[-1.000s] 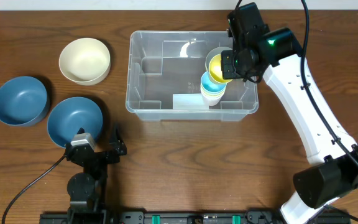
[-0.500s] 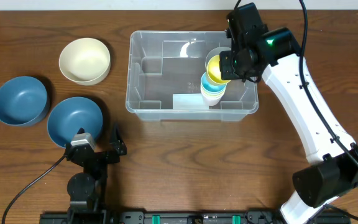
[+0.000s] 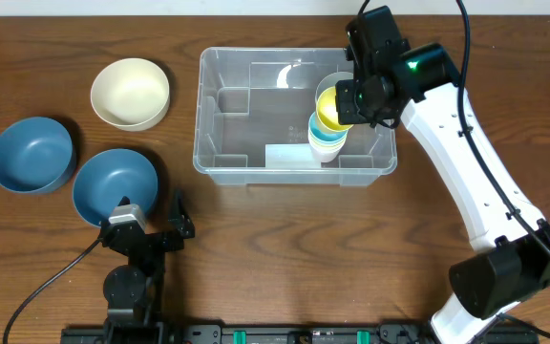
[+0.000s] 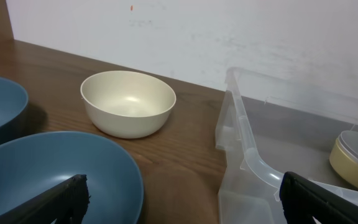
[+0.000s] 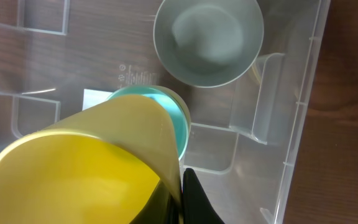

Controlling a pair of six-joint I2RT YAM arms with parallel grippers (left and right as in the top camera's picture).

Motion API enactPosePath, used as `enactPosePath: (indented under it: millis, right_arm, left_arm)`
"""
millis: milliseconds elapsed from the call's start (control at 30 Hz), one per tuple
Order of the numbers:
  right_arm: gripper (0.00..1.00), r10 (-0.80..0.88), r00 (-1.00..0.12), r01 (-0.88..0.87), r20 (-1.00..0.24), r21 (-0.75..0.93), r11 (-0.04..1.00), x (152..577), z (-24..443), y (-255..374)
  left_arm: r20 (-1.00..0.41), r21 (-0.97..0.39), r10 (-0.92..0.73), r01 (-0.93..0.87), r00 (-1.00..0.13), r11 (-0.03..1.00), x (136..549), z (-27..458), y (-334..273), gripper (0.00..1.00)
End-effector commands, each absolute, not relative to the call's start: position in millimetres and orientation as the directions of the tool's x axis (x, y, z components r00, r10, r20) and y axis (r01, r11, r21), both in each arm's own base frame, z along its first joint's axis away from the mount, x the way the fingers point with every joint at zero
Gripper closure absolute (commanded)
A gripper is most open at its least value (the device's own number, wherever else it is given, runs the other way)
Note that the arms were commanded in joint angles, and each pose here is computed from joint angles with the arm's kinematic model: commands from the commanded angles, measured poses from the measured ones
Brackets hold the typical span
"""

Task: Pack container

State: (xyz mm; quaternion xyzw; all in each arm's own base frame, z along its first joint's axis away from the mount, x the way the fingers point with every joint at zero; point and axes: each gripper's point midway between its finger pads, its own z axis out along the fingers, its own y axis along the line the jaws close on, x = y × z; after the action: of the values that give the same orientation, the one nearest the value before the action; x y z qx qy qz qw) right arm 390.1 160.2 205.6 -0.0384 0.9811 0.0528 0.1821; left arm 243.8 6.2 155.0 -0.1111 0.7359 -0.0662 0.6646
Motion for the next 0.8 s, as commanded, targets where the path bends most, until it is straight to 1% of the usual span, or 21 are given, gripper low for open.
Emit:
enactPosePath:
  millis: [0, 100, 133, 167, 233, 433, 500, 633, 767]
  right_arm:
    - [0.94, -0.07, -0.936, -0.106, -0.345, 0.089, 0.99, 388, 199, 165]
    - [0.75, -0.07, -0.936, -0.107, -0.346, 0.089, 0.99, 388, 199, 166]
    - [0.67, -0.07, -0.936, -0.107, -0.346, 0.089, 0.99, 388, 199, 166]
    - [0.63, -0.07, -0.936, -0.107, -0.346, 0.089, 0.99, 388, 199, 166]
    - [0.59, -0.07, -0.936, -0.107, -0.346, 0.089, 0.99, 388, 199, 166]
    - [0.57, -0.066, -0.932, -0.106, -0.357, 0.093, 0.99, 390, 201, 166]
    - [0.54, -0.059, -0.928, -0.101, -0.368, 0.097, 0.99, 392, 208, 164]
    - [0.48, -0.012, -0.916, -0.062, -0.401, 0.112, 0.992, 393, 235, 149]
    - [0.37, 0.079, -0.892, 0.025, -0.444, 0.126, 0.992, 394, 274, 108]
  left_arm:
    - [-0.956, -0.248, -0.259, -0.094, -0.135, 0.964, 244, 136, 7, 0.02]
    - [-0.956, -0.248, -0.259, -0.094, -0.135, 0.964, 244, 136, 7, 0.02]
    - [-0.956, -0.248, -0.259, -0.094, -0.135, 0.964, 244, 136, 7, 0.02]
    - [-0.956, -0.248, -0.259, -0.094, -0.135, 0.964, 244, 136, 7, 0.02]
    - [-0.956, -0.248, -0.259, -0.094, -0.135, 0.964, 244, 136, 7, 0.02]
    - [-0.956, -0.248, -0.259, -0.094, -0.135, 0.964, 244, 136, 7, 0.02]
    - [-0.956, -0.248, -0.259, -0.094, -0.135, 0.964, 244, 136, 7, 0.02]
    - [-0.956, -0.248, -0.259, -0.094, -0.135, 0.964, 244, 136, 7, 0.02]
    - [-0.956, -0.248, -0.259, -0.094, -0.135, 0.964, 244, 136, 7, 0.02]
